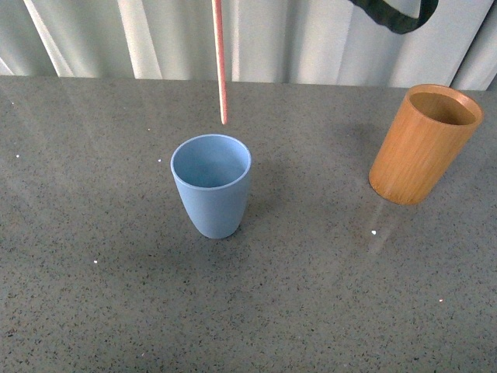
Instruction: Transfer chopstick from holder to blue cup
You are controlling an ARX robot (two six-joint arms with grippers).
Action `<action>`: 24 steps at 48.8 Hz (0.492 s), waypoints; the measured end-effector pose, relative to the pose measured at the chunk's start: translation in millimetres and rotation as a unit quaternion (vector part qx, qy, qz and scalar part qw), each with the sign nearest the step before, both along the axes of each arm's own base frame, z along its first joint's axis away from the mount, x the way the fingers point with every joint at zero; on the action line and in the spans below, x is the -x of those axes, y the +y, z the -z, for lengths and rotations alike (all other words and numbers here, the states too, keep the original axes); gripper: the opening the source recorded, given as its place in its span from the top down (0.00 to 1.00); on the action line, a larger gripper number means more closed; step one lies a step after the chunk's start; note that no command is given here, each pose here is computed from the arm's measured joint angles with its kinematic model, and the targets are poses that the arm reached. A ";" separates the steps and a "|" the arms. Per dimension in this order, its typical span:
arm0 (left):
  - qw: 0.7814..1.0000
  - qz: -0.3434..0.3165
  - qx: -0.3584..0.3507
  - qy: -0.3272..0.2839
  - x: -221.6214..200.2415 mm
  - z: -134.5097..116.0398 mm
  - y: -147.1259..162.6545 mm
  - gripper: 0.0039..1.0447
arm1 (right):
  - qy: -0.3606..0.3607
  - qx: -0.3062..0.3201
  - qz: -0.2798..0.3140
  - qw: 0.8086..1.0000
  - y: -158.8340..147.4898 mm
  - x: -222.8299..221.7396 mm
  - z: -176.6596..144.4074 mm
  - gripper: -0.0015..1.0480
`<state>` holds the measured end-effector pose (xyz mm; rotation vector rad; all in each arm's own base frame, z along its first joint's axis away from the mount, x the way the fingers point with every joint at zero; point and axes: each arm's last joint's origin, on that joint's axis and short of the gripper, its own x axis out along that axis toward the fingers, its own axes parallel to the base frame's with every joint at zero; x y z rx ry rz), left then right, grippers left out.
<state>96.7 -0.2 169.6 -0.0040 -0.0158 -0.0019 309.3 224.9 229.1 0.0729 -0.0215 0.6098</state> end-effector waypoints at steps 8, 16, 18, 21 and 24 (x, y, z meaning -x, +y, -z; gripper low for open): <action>1.000 0.000 0.000 0.000 0.0 0.0 0.0 0.06 | 0.011 0.008 -0.002 1.000 2.5 -3.2 13.3 0.98; 1.000 0.000 0.000 0.000 0.0 0.0 0.0 0.06 | 0.022 0.013 -0.007 1.000 5.2 -6.0 23.3 0.98; 1.000 0.000 0.000 0.000 0.0 0.0 0.0 0.06 | 0.023 0.014 -0.007 1.000 6.5 -7.7 25.7 0.98; 1.000 0.000 0.000 0.000 0.0 0.0 0.0 0.06 | 0.025 0.013 -0.007 1.000 8.0 -9.8 27.9 0.98; 1.000 0.000 0.000 0.000 0.0 0.0 0.0 0.06 | 0.028 0.012 -0.009 1.000 10.5 -10.9 29.7 0.98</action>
